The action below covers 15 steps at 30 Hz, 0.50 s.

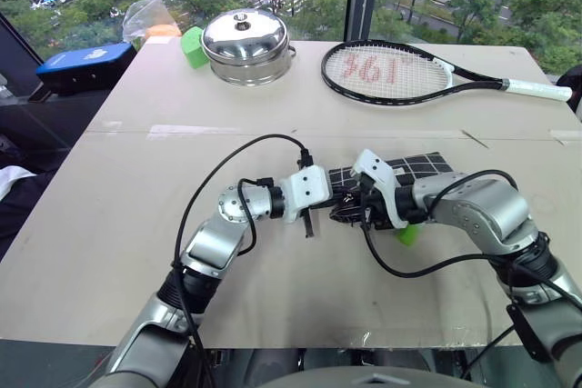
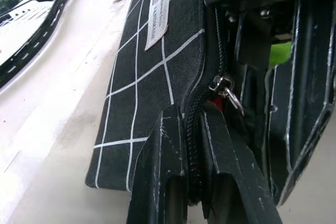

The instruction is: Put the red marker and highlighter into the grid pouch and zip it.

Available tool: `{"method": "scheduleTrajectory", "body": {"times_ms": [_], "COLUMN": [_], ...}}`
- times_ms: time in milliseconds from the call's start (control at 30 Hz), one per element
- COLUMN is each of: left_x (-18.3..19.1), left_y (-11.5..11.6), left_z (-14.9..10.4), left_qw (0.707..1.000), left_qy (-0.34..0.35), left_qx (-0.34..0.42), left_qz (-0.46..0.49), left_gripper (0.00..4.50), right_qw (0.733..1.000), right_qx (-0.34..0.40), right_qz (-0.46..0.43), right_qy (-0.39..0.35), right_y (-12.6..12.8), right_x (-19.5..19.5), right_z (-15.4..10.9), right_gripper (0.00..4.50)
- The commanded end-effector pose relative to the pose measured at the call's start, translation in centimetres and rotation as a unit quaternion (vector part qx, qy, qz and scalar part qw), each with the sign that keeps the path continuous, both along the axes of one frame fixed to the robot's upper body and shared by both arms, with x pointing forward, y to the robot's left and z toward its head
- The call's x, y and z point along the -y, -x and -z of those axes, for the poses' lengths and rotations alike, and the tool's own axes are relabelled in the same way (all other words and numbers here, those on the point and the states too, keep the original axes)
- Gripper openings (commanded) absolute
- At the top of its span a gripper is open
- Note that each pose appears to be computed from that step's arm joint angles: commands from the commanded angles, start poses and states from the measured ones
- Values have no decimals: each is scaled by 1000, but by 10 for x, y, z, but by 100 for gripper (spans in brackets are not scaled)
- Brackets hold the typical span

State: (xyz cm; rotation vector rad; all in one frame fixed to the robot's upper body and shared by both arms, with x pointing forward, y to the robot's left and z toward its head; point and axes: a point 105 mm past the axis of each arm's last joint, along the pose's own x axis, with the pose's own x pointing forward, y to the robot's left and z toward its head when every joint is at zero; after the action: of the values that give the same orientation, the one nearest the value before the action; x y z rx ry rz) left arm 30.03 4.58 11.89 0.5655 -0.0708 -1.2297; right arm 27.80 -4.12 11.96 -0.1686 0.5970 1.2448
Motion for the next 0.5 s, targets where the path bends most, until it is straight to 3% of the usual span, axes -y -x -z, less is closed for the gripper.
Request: {"method": "scheduleTrajectory", "body": {"times_ms": [33,200,300,367,433,500], "left_x": [10,11,7,4,2,-1], "left_y": [1,0,-2,-3,-5,-5], "left_z": [-15,-17,-19,-20,-21,-21], "left_qw": [999,999,999,998,998,998], "left_qy": [22,36,45,51,55,54], "left_qx": [22,8,-2,-11,-17,-18], "left_qz": [11,4,-8,-17,-24,-26], "left_gripper": [0,0,0,0,0,0], "right_qw": [999,999,997,996,994,989], "right_qx": [10,32,46,58,64,68], "right_qz": [-38,0,26,32,36,57], "right_qy": [-26,-40,-53,-56,-81,-122], "right_y": [12,2,6,19,33,46], "right_x": [-7,2,18,30,39,52], "right_z": [-10,-15,-22,-27,-38,-53], "right_gripper": [5,5,87,173,173,120]}}
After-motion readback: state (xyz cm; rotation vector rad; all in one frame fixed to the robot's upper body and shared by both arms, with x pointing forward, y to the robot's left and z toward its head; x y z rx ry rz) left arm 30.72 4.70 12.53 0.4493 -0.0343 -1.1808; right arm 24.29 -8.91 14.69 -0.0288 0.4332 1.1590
